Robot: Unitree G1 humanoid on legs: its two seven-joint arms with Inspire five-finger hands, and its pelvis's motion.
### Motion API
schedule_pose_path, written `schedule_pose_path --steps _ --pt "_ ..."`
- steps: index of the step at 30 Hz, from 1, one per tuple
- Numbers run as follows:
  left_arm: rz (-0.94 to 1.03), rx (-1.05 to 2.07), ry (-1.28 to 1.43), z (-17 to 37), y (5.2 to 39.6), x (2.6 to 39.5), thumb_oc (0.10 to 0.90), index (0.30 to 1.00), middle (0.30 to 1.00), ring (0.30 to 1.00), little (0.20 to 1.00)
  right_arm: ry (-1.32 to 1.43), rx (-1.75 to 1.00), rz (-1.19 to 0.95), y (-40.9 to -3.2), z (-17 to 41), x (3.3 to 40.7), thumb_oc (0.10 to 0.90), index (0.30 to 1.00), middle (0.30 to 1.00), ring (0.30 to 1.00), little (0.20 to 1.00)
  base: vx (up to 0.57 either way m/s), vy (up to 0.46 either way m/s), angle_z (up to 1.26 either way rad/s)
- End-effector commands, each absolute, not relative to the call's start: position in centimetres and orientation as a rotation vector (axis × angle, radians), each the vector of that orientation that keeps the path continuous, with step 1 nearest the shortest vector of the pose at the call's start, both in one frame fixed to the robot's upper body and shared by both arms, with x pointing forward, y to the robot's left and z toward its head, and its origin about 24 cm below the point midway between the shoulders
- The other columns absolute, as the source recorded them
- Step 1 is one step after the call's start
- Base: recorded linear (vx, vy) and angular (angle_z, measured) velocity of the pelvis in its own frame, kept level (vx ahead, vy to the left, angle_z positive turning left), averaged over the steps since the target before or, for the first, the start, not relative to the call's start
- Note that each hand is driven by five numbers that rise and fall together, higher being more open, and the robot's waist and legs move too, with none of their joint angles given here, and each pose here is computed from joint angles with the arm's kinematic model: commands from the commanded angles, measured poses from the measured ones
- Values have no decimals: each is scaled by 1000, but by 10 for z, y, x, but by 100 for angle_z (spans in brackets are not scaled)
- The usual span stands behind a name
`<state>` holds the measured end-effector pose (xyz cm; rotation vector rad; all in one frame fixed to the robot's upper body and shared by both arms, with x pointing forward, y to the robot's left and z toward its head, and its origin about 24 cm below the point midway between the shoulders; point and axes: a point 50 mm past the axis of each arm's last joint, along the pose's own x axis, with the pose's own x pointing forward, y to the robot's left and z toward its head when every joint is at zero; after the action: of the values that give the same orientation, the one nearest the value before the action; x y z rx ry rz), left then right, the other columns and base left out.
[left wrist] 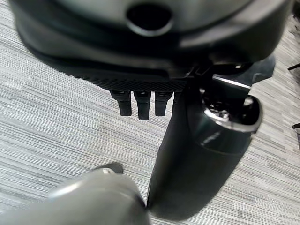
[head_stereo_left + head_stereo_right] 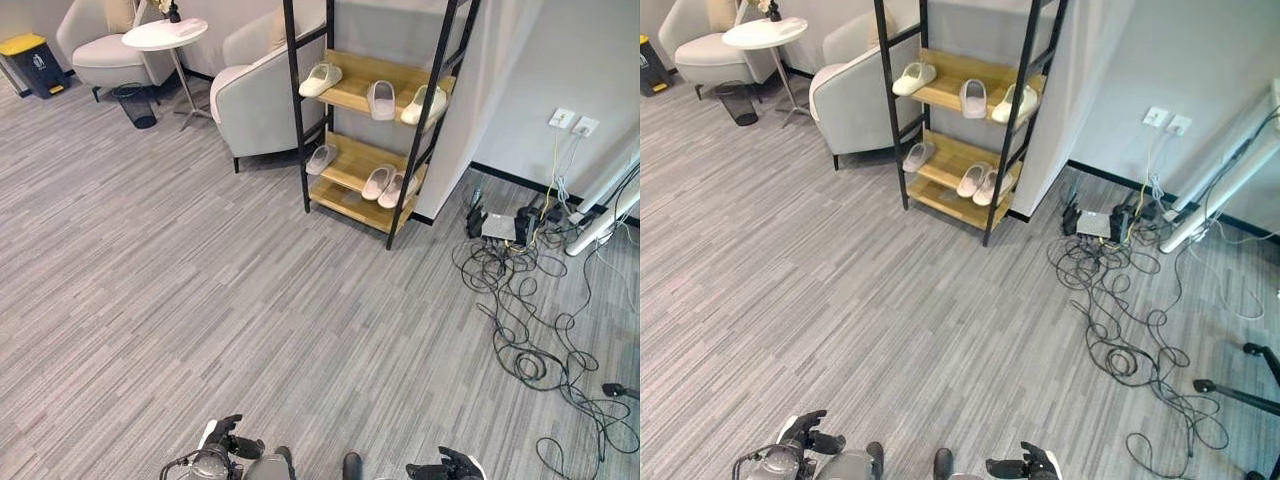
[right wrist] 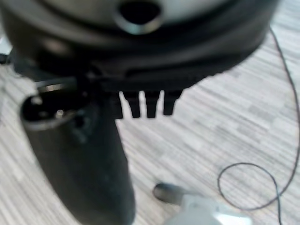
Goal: Arrange the slippers neatly on the shoe rack.
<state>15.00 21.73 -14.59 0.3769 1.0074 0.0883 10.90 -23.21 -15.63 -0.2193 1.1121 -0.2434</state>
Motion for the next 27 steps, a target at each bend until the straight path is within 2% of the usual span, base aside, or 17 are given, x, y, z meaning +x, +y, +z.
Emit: schedule_pose_path --steps 1,9,17,22,27 --pt "6 417 1031 -154 203 134 800 900 900 900 900 1039 -239 -305 -250 -147 120 800 900 900 900 900 223 177 11" --pt "47 428 1063 -155 216 125 800 900 900 900 900 1000 -215 -244 -233 -146 134 800 900 900 900 900 146 142 -37" --pt "50 427 1030 -151 217 133 800 900 900 900 900 943 -226 -210 -230 -139 153 800 900 900 900 900 176 113 -18" --pt "72 399 1042 -152 220 131 800 900 900 900 900 959 -242 -203 -231 -140 152 800 900 900 900 900 296 -69 -6" --pt "64 404 1063 -155 217 125 800 900 900 900 900 1014 -251 -223 -238 -145 134 800 900 900 900 900 374 -111 25"
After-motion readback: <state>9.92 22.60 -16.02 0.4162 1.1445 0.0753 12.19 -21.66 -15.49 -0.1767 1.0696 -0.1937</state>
